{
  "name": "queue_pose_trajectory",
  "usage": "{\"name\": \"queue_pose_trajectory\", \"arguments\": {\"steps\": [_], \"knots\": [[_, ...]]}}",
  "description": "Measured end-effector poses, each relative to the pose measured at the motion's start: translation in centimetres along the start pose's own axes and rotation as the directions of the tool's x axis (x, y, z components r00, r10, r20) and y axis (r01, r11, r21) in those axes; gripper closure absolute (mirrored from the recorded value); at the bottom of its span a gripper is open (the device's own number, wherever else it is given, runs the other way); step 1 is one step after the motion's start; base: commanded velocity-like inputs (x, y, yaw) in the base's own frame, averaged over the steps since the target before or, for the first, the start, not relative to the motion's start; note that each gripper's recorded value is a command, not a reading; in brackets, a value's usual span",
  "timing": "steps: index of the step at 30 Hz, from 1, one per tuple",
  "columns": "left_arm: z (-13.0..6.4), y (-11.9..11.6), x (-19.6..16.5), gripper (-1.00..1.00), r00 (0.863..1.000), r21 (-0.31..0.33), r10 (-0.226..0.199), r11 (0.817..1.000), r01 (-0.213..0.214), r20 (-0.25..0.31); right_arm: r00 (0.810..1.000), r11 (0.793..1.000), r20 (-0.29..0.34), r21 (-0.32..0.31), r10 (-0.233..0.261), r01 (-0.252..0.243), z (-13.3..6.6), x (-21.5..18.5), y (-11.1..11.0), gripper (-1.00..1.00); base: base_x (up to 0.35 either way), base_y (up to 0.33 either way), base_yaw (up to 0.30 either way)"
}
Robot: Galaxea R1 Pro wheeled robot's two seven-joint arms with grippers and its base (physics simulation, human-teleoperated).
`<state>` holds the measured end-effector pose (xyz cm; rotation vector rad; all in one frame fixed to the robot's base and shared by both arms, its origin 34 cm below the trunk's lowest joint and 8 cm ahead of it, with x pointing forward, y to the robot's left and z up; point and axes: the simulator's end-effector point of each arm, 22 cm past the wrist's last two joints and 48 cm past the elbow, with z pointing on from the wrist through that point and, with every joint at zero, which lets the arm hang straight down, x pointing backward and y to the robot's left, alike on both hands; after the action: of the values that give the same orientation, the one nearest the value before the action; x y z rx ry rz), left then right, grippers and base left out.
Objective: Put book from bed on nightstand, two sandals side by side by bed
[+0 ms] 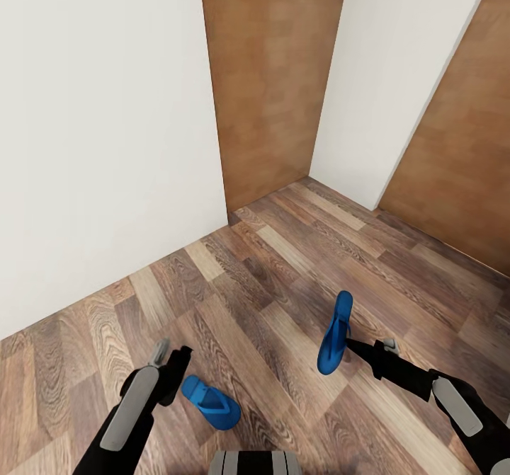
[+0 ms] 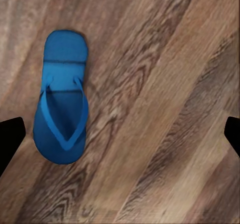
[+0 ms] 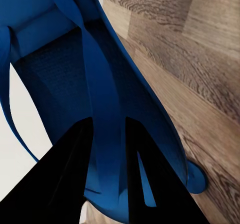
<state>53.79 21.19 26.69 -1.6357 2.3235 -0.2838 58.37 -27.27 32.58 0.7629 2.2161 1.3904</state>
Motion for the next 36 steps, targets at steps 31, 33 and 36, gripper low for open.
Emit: {"name": "queue_pose_trajectory", "arguments": {"steps": [31,33,36], "knots": [[3.7,5.0,-1.9,-1.00,0.997,-0.123,-0.034,0.992,0.042,0.065,0.998,0.997,-0.027,0.052,0.052,-0.051,0.7,1.4,-4.0,1.00,0.000,0.000,0.000],[3.9,5.3,-1.7,-1.00,0.998,-0.131,-0.034,0.991,0.042,0.062,0.998,0.997,-0.029,0.058,0.058,-0.056,0.8,1.5,-4.5,1.00,0.000,0.000,0.000],[4.3,5.8,-1.5,-1.00,0.998,-0.142,-0.033,0.989,0.041,0.057,0.997,0.996,-0.033,0.066,0.066,-0.064,0.9,1.8,-5.1,1.00,0.000,0.000,0.000]]}}
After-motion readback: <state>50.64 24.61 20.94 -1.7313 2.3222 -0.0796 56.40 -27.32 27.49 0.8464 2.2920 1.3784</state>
